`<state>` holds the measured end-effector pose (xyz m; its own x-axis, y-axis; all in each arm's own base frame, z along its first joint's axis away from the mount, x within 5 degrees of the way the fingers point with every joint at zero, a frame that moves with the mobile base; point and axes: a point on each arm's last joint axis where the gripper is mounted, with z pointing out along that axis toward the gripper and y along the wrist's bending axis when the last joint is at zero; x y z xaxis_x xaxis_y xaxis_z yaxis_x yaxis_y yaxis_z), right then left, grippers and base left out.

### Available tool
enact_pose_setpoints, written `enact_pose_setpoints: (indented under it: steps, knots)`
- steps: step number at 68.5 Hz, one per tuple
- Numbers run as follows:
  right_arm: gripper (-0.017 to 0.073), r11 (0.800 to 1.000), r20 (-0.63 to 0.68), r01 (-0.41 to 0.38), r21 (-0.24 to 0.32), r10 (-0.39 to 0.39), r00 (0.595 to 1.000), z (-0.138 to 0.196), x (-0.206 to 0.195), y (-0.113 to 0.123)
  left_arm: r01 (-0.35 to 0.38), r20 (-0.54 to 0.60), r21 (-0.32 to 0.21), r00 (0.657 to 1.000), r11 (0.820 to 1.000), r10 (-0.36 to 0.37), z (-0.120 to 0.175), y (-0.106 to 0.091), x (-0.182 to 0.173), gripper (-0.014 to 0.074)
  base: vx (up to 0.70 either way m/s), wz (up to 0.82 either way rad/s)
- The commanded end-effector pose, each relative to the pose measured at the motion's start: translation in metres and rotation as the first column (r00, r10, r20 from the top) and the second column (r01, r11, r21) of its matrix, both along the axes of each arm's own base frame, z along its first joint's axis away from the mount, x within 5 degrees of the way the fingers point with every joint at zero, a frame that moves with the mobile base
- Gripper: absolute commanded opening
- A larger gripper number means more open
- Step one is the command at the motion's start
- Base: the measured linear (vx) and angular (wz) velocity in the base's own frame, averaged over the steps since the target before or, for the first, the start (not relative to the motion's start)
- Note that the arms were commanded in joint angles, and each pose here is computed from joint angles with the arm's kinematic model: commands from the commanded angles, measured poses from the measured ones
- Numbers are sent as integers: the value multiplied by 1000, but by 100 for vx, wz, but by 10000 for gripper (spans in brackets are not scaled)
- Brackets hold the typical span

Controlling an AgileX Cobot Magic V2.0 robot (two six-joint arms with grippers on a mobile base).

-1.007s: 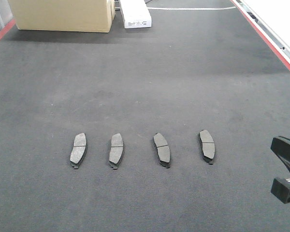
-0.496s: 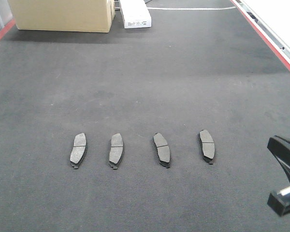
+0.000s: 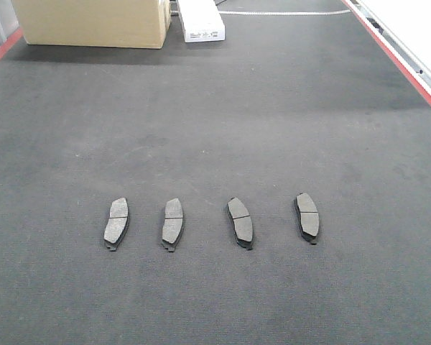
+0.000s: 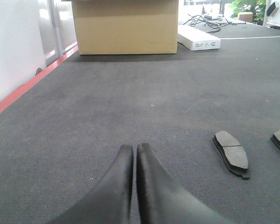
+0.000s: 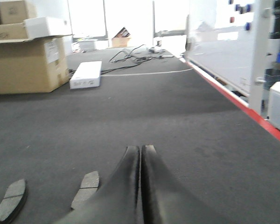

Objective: Move and align brake pads A on conveyor

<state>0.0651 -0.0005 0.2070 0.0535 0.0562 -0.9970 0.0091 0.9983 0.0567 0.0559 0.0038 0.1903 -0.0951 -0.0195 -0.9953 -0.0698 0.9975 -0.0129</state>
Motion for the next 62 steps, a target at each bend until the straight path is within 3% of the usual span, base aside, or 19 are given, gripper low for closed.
enact_pose_setpoints:
  steps: [1, 6, 15, 62]
  knots:
    - [-8, 1000, 66, 14, 12, -15, 998, -1, -4, -1, -1, 94, 5, 996, 1000, 0, 10, 0, -1, -6, 0, 0]
    - [-8, 999, 10, 22, 35, -22, 1000, -8, -7, -2, -1, 94, 5, 996, 1000, 0, 10, 0, -1, -6, 0, 0]
    - [-8, 1000, -33, 25, 9, -25, 999, -13, -9, -2, -1, 94, 5, 996, 1000, 0, 10, 0, -1, -6, 0, 0]
    - [-8, 1000, -36, 24, 18, -24, 999, -13, -9, -2, -1, 93, 5, 996, 1000, 0, 10, 0, -1, -6, 0, 0]
